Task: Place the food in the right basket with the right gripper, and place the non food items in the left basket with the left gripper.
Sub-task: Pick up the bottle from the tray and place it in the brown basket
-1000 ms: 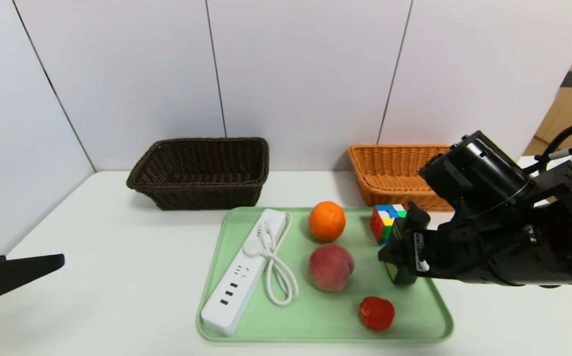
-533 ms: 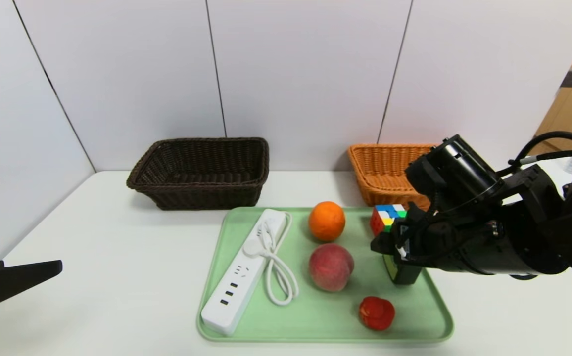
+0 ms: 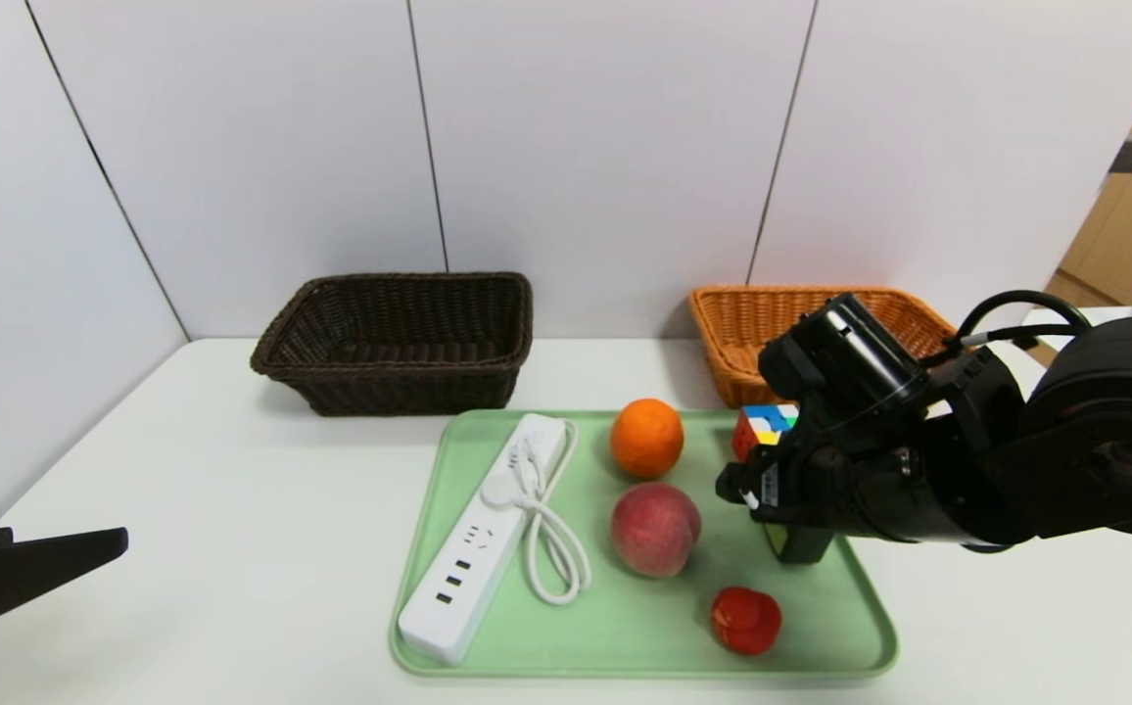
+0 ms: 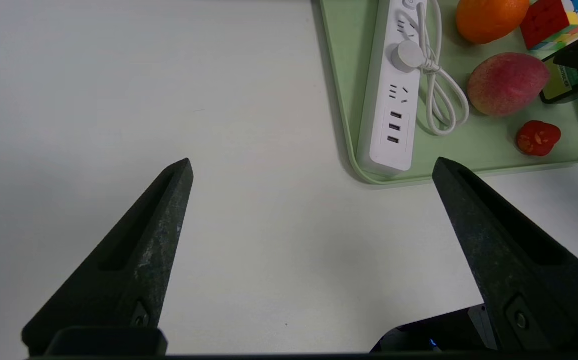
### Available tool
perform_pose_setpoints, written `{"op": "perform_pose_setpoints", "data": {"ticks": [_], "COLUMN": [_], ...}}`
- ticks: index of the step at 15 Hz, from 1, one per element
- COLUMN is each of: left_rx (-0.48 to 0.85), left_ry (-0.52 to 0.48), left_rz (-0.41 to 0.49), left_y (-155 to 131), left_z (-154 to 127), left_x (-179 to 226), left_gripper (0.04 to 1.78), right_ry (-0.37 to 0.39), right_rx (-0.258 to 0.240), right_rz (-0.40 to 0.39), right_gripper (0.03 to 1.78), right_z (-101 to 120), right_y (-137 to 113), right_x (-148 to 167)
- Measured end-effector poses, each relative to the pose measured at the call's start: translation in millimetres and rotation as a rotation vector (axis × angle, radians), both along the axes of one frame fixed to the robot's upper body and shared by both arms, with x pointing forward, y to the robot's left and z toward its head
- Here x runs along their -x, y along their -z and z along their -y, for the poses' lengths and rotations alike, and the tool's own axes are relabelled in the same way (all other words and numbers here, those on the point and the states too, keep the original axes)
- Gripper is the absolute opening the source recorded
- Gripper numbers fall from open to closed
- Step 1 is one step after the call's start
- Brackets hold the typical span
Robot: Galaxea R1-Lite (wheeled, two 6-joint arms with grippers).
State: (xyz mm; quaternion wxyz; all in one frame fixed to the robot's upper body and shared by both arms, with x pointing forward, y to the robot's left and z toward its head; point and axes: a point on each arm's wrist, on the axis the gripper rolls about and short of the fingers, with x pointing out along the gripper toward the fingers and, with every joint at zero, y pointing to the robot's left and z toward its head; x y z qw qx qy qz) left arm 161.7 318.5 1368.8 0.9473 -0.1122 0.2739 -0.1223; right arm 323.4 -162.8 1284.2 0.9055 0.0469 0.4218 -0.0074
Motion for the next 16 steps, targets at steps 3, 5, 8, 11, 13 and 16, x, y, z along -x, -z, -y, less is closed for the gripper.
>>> {"op": "perform_pose_setpoints", "data": {"ticks": [3,5,8,11,13,16], "left_rx": [0.000,0.000,-0.001,0.000,-0.001,0.000], "left_ry": [0.001,0.000,0.001,0.001,0.000,-0.001], "left_rz": [-0.002,-0.004,-0.007,-0.008,-0.006,-0.004], "left_y": [0,1,2,3,4,5], "left_z": [0,0,0,0,-1,-1], "left_x": [0,0,1,2,4,5], "left_gripper": [1.69,1.69,1.69,1.69,1.69,1.69], "right_ry": [0.021,0.026,0.031,0.039,0.031,0.030], "right_rx": [0.017,0.020,0.021,0.020,0.022,0.029], "right_rz": [0.003,0.004,0.005,0.032,0.036,0.024], "right_gripper": [1.71,1.71,1.71,1.71,1.37,0.96], "right_z": [2,3,4,3,2,3], "right_y": [3,3,3,5,9,13], "right_x": [-3,-4,-5,-7,-7,-6]}}
